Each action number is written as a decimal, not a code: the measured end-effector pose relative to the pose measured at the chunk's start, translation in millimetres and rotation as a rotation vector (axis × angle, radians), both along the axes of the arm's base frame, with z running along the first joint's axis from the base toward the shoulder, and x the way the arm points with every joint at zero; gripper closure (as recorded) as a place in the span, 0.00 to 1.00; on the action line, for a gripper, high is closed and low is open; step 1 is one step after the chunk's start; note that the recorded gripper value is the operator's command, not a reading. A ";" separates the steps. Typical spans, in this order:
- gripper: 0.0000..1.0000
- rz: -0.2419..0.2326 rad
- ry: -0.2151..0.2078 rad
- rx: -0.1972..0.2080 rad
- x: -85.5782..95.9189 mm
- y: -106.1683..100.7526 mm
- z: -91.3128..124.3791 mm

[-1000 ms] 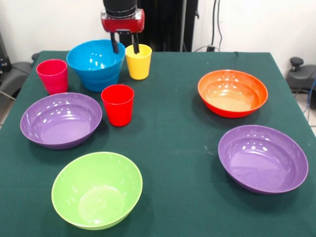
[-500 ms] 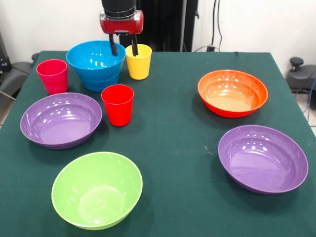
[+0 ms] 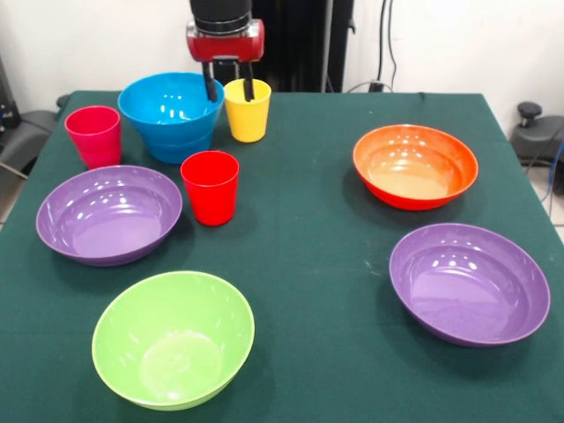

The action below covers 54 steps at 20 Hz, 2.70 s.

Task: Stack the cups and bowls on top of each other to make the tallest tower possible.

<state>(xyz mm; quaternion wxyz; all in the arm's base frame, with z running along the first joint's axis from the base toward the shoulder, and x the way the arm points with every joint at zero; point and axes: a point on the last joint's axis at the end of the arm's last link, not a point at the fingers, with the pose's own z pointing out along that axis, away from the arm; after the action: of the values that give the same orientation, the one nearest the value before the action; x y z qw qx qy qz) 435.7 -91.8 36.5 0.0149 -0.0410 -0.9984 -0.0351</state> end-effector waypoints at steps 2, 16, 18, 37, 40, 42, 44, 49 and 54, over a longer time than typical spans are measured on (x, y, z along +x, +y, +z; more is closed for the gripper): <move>0.00 0.024 -0.001 -0.001 2.2 10.2 0.3; 0.00 0.152 -0.019 -0.011 20.3 80.5 10.7; 0.00 0.151 -0.022 -0.011 22.7 84.8 12.6; 0.00 0.132 -0.020 -0.009 23.5 81.6 12.8; 0.00 0.129 -0.019 -0.010 23.7 82.0 12.9; 0.00 0.128 -0.017 -0.011 23.5 83.0 12.9; 0.00 0.127 -0.015 -0.013 23.1 84.4 13.0; 0.00 0.134 -0.018 -0.027 22.1 94.3 13.0; 0.00 0.143 -0.032 -0.033 23.3 107.1 12.8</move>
<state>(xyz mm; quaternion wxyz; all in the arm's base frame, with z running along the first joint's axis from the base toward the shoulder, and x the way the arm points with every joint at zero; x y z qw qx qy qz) 459.0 15.3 49.3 0.0007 0.0308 -0.9994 -0.0180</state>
